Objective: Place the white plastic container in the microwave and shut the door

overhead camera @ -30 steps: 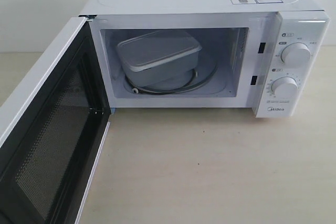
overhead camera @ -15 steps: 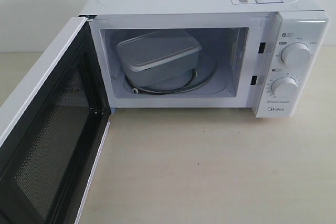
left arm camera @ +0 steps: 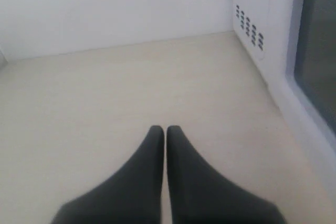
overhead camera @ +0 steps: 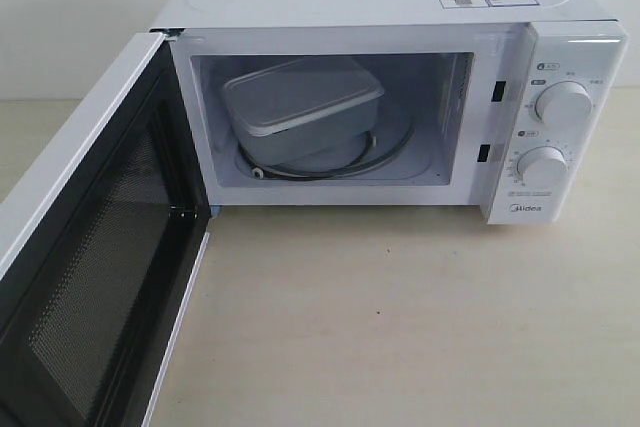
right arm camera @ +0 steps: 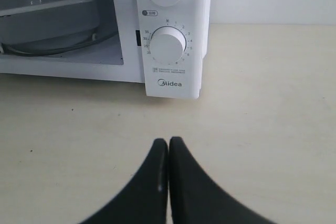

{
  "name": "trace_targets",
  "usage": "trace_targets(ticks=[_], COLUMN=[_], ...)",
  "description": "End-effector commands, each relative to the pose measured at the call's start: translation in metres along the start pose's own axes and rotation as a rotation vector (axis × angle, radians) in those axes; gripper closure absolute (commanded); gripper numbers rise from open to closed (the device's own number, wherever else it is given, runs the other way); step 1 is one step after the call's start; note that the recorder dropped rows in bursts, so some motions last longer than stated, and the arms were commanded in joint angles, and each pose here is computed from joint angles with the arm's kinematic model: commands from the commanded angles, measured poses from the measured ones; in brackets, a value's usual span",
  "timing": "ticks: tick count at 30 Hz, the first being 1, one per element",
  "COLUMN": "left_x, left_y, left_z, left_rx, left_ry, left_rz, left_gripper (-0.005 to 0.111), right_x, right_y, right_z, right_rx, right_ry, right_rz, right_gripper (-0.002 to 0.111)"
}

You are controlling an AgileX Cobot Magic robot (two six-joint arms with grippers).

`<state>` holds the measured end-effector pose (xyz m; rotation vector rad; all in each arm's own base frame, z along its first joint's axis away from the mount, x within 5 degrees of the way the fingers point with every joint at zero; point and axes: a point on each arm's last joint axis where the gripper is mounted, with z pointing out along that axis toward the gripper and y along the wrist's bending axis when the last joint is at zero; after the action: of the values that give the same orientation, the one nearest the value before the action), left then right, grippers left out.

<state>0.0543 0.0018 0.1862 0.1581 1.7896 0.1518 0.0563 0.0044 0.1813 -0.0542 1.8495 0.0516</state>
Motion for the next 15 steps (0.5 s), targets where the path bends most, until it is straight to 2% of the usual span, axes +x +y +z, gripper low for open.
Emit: trace_targets(ticks=[1,2,12,15], left_x=[-0.0009,-0.001,-0.0021,-0.0063], left_y=[0.0051,0.0058,0.0058,0.0057], left_z=[0.0,0.0,-0.0001,-0.0003], left_rx=[-0.06,-0.068,-0.07,-0.078], left_ry=[-0.013,-0.012,-0.023,-0.069], left_rz=[0.299,0.339,0.343,0.363], left_gripper=[0.102,0.102,0.102,0.102], right_x=[-0.001,-0.001,-0.001,-0.0009], right_y=[-0.0005,-0.0005,0.0004,0.0007], right_z=[-0.0005,-0.0005,-0.0005,-0.0005], right_rx=[0.008,0.008,-0.008,-0.013], right_ry=[-0.01,-0.01,-0.01,-0.01], right_rz=[-0.006,-0.006,-0.011,-0.012], right_gripper=[0.108,0.108,0.108,0.108])
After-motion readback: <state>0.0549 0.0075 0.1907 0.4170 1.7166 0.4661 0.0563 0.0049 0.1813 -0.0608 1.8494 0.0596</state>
